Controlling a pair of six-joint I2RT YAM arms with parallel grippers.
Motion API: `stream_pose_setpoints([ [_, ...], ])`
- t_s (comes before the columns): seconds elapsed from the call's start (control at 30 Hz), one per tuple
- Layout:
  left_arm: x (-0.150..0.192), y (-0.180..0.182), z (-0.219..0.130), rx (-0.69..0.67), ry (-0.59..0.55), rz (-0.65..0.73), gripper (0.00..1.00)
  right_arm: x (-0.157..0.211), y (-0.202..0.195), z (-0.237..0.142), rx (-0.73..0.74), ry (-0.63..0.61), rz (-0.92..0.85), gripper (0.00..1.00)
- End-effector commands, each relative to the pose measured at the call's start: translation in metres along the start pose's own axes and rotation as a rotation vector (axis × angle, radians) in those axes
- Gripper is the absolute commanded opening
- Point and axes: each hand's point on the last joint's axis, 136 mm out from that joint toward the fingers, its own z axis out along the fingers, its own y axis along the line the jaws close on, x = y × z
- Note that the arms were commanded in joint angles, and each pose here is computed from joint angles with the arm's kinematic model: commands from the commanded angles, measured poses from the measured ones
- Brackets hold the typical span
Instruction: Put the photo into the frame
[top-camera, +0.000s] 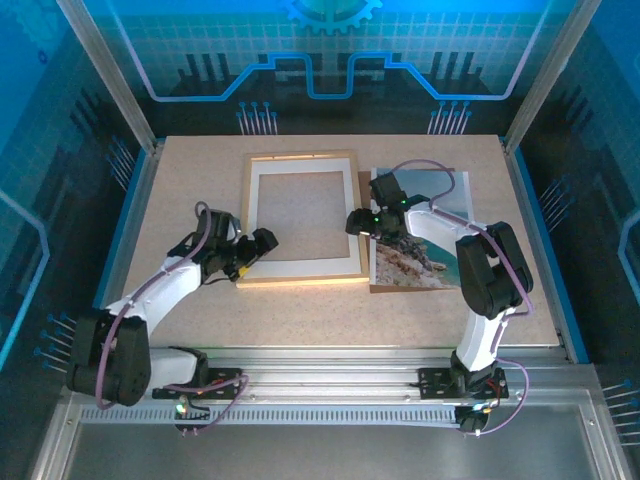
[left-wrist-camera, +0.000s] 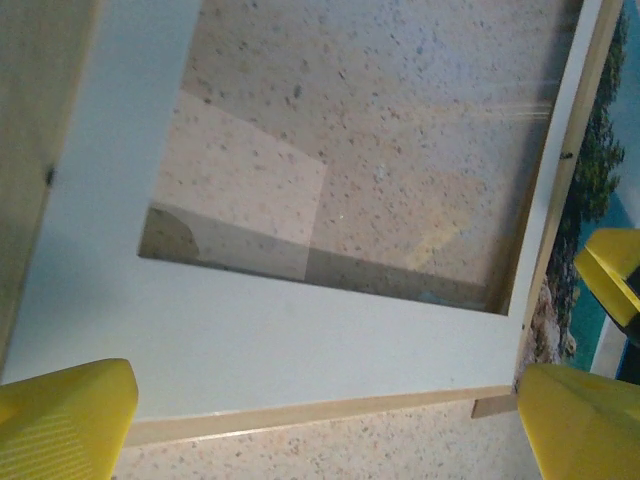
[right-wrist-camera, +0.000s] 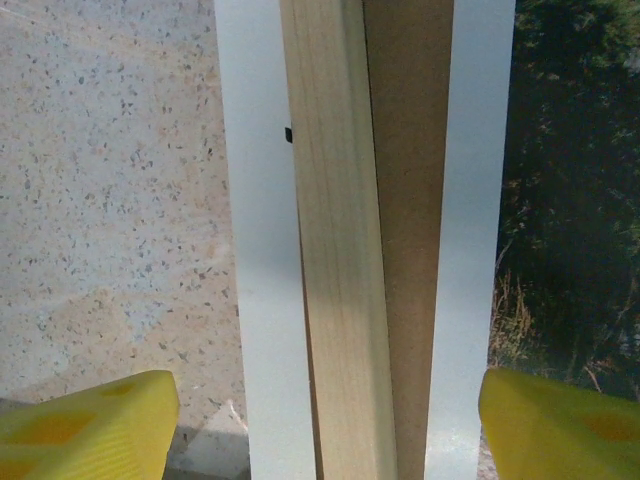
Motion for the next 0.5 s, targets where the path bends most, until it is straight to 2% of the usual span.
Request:
stream_pose_setpoints([
  [0.0, 0.013, 0.010, -0.002, -0.043, 0.017, -0.046, 0.99, 0.005, -0.002, 0.003, -0.012, 0.022, 0.014, 0.80],
  [0.3, 0.042, 0.015, -0.003, -0.099, 0.088, -0.046, 0.99, 0.001, 0.004, 0.012, -0.038, 0.021, 0.026, 0.79],
  [0.47, 0.046, 0.018, -0.002, -0.112, 0.089, -0.050, 0.99, -0.001, 0.005, 0.013, -0.044, 0.016, 0.029, 0.79],
])
